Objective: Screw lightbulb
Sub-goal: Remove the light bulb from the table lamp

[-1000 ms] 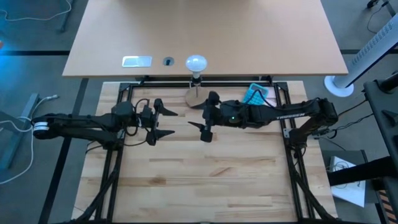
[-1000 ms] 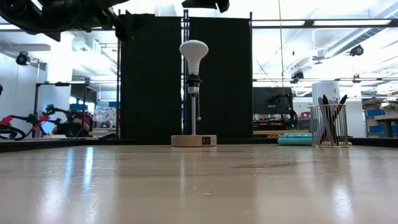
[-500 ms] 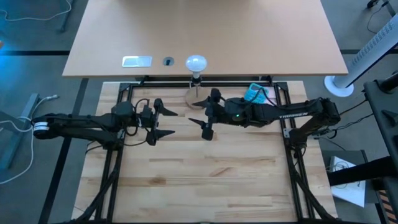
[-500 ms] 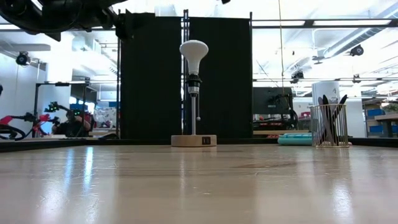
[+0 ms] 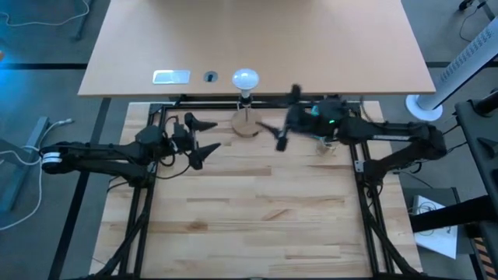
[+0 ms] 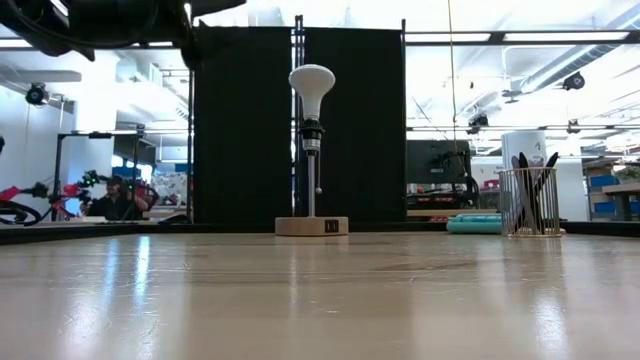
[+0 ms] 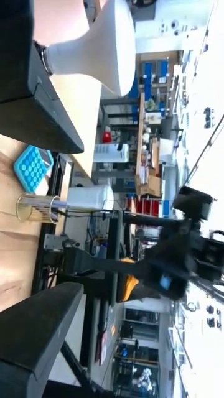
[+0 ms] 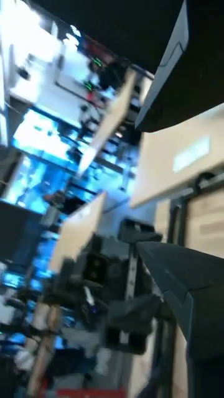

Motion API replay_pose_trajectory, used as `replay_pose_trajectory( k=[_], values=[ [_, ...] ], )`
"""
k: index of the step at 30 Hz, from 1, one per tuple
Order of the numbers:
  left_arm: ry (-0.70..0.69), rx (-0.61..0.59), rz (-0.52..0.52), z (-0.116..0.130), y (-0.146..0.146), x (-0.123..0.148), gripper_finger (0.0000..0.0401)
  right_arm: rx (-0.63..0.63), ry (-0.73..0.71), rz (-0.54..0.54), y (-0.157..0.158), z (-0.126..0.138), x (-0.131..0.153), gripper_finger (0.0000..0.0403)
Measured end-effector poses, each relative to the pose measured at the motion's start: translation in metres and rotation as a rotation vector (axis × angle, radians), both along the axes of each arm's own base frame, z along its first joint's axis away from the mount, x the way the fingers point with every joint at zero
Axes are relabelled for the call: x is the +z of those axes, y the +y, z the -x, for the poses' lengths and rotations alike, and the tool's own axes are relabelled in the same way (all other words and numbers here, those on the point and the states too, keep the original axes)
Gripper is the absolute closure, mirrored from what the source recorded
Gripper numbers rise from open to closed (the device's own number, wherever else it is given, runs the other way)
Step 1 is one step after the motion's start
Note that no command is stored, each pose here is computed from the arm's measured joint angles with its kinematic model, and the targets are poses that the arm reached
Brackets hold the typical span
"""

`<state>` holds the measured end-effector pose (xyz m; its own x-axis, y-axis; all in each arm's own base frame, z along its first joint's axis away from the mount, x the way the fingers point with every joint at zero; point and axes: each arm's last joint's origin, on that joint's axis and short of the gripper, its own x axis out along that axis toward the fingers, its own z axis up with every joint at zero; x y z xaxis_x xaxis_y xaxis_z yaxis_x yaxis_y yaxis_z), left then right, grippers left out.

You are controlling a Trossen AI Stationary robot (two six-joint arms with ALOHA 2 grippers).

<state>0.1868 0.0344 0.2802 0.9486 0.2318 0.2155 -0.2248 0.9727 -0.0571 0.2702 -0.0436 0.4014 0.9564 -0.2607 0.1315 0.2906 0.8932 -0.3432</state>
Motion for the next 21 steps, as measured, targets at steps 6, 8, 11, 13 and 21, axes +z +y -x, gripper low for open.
replay_pose_trajectory(
  k=[6, 8, 11, 13, 21],
  values=[
    [-0.016, 0.032, -0.003, 0.001, 0.001, 0.002, 0.0055, -0.018, -0.043, -0.092, -0.022, 0.047, -0.033, 0.01],
    [-0.026, 0.033, -0.005, 0.002, 0.001, 0.003, 0.0055, -0.033, -0.032, -0.132, -0.03, 0.055, -0.044, 0.0093],
    [-0.03, 0.031, 0.003, 0.002, 0.001, 0.003, 0.0055, -0.021, -0.015, -0.196, -0.041, 0.059, -0.057, 0.0083],
    [-0.03, 0.03, 0.005, 0.002, 0.001, 0.003, 0.0055, 0.013, 0.014, -0.235, -0.05, 0.058, -0.064, 0.0076],
    [-0.039, 0.02, 0.044, 0.001, 0.001, 0.002, 0.0055, 0.095, 0.138, -0.319, -0.09, 0.046, -0.097, 0.0064]
  ],
)
